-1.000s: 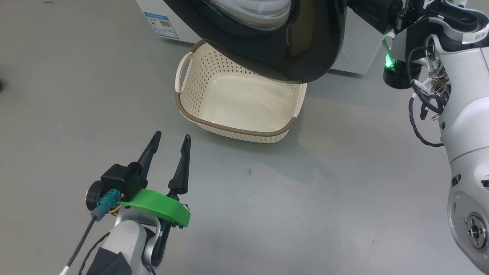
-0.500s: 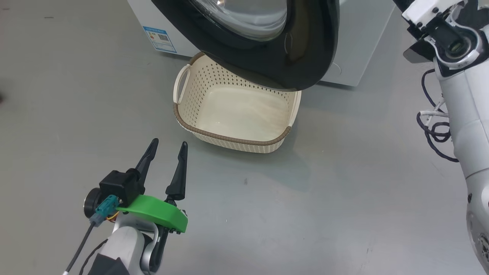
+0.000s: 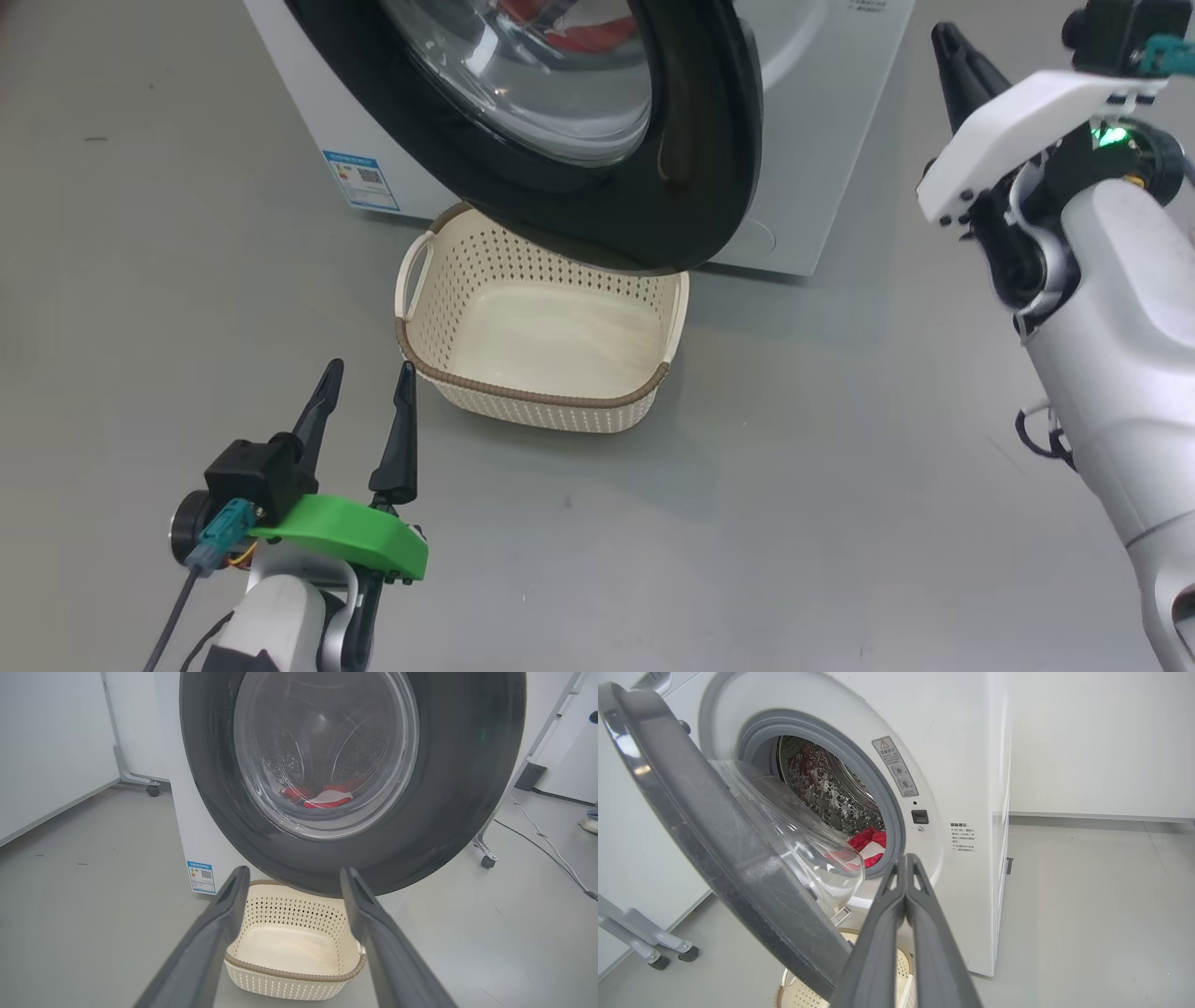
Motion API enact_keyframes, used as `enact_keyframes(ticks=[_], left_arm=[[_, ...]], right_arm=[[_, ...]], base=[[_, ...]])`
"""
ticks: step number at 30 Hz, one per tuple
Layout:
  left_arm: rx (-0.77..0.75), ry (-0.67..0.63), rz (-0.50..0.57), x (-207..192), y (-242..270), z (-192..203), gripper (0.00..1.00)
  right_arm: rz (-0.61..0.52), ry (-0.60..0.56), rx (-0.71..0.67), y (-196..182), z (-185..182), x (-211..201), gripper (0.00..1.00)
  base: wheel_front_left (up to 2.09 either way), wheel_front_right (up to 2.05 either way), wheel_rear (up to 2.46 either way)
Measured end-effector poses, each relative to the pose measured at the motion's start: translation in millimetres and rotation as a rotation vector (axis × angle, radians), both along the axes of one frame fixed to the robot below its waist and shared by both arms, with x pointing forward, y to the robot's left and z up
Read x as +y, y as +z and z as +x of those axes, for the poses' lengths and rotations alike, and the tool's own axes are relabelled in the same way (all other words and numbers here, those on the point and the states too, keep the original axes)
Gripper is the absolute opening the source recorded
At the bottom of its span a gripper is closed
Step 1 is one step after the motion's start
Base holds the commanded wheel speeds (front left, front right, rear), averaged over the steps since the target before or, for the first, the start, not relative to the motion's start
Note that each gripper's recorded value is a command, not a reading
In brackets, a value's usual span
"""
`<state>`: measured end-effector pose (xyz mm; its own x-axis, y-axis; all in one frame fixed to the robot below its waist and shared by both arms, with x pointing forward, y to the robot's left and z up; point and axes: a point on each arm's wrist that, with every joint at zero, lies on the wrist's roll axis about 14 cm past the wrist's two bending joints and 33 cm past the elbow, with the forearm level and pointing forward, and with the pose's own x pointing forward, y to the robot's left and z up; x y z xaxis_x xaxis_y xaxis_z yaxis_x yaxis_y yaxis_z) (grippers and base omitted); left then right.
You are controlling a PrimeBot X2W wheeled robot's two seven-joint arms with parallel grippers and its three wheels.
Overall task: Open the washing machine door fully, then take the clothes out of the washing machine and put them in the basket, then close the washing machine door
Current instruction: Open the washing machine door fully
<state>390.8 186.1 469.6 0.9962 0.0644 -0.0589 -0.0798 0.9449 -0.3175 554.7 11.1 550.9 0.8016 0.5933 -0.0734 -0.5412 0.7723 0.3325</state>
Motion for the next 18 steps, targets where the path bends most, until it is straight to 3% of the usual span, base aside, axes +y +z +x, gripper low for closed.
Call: enact_keyframes(ticks=[5,18], left_arm=[[-0.022,0.009,0.004,1.1,7.2,-4.6,1.00],[-0.034,-0.022,0.002,-12.7,9.8,-14.3,1.00]], right_arm=[[-0.101,0.006,-0.115,-6.8,-28.2,-12.3,0.00],[-0.082,-0.158,-0.122,-41.1,-83.3,-68.8,0.00]], base=[[0.00,0.00,0.00],[0.00,0.00,0.00]])
